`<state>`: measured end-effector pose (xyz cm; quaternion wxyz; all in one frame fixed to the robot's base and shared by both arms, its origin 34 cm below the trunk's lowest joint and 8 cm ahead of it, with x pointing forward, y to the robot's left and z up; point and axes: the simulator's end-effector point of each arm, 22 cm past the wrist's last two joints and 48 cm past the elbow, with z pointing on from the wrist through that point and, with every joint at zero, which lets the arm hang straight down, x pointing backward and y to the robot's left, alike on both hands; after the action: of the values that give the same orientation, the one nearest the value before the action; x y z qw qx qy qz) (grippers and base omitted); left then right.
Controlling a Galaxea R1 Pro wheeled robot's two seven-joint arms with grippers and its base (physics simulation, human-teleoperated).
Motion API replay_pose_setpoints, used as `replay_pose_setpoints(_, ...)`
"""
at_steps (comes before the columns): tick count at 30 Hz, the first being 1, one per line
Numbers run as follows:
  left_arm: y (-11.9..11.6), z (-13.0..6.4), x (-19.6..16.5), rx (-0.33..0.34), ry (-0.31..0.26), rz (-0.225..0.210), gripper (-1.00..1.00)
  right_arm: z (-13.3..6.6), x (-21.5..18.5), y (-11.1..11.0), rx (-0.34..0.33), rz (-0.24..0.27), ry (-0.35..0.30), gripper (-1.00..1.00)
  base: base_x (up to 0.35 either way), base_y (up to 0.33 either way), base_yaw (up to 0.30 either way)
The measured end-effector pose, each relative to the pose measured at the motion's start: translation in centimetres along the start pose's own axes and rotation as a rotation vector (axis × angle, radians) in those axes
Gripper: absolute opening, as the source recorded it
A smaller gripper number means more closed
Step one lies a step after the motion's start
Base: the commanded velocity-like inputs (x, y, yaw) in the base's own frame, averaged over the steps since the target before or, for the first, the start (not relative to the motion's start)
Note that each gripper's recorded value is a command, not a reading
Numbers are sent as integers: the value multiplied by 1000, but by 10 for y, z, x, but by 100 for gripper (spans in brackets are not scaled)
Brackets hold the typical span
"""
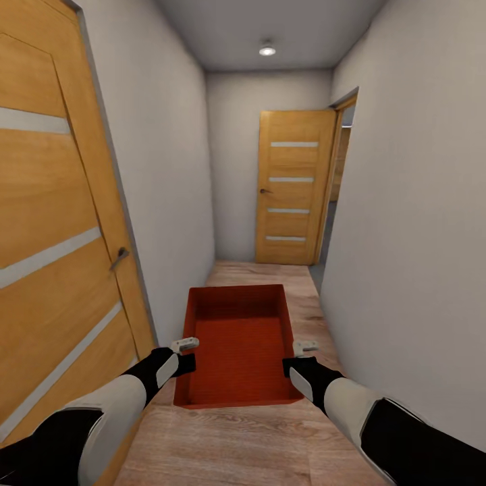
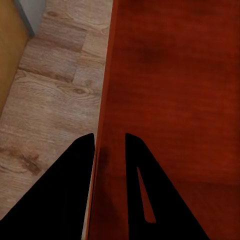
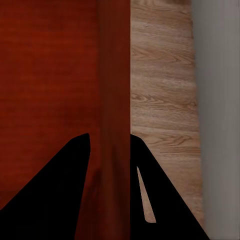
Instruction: Move the two storage containers from the living room to the garage. In the garage, place one container on the floor and stack the other container on top of it (either order is fine).
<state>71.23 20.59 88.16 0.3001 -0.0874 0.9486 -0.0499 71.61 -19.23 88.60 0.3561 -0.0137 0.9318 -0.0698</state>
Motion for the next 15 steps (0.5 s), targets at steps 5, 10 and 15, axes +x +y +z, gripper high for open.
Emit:
replay_pose_setpoints(5,0,0,0,0,0,0,-100,0,0,0,0,0,0,-100,323,0,0)
replay_pose_setpoints(10,0,0,0,0,0,0,-100,0,0,0,0,0,0,-100,323,0,0)
replay_pose_setpoints(15,0,0,0,0,0,0,-100,0,0,0,0,0,0,-100,323,0,0)
